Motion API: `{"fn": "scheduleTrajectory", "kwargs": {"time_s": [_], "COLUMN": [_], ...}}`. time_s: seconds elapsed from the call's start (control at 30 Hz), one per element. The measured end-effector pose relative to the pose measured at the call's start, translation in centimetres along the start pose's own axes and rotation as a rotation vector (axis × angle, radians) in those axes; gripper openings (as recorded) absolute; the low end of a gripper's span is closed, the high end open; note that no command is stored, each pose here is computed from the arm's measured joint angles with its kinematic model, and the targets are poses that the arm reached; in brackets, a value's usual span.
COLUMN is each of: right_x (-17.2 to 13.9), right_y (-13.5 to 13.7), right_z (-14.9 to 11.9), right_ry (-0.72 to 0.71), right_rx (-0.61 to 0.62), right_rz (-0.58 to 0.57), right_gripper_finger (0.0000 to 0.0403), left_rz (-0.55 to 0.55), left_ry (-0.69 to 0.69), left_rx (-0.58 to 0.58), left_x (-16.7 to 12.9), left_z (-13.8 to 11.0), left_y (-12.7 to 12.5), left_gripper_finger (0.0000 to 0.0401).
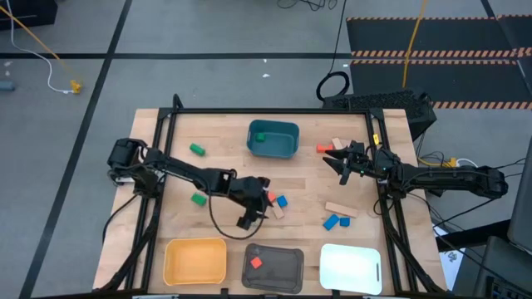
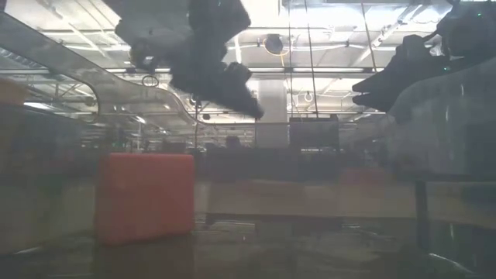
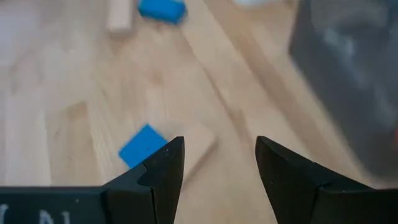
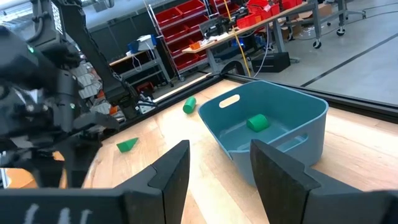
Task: Sort & place blocks by color
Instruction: Put the bottom left light brown block into the white bin
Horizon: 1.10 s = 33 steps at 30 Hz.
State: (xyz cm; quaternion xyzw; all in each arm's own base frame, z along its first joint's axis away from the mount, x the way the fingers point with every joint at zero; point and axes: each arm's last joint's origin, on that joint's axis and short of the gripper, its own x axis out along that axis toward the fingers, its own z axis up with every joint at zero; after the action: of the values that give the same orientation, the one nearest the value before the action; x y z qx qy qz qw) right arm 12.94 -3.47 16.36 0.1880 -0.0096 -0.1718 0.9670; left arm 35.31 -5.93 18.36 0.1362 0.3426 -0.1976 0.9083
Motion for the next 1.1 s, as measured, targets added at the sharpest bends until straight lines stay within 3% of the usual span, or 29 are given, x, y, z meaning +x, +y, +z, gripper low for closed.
{"fn": "scheduleTrajectory", "kwargs": {"time_s": [0.2,0.3,0.5,0.77,1.1], "right_x": [0.0,0.0,0.0,0.0,0.0], "right_y": [0.0,0.0,0.0,0.0,0.0], "right_z": [0.0,0.0,0.0,0.0,-0.1], "right_ry": [0.0,0.0,0.002,0.005,0.006], "right_rx": [0.0,0.0,0.0,-0.001,-0.001], "right_rz": [0.001,0.0,0.0,-0.001,-0.002], "right_gripper_finger": [0.016,0.016,0.016,0.016,0.016], "left_rz": [-0.011,0.017,-0.009,-0.034,-0.085], "left_ry": [0.014,-0.033,0.009,0.068,0.092], "left_rx": [0.198,0.217,0.184,0.176,0.304], "left_x": [0.4,1.3,3.4,5.0,5.9], "left_z": [-0.4,-0.3,-1.6,-0.8,-1.2], "left_y": [0.0,0.7,1.6,2.4,2.1], "left_gripper_finger": [0.02,0.02,0.02,0.02,0.02]}}
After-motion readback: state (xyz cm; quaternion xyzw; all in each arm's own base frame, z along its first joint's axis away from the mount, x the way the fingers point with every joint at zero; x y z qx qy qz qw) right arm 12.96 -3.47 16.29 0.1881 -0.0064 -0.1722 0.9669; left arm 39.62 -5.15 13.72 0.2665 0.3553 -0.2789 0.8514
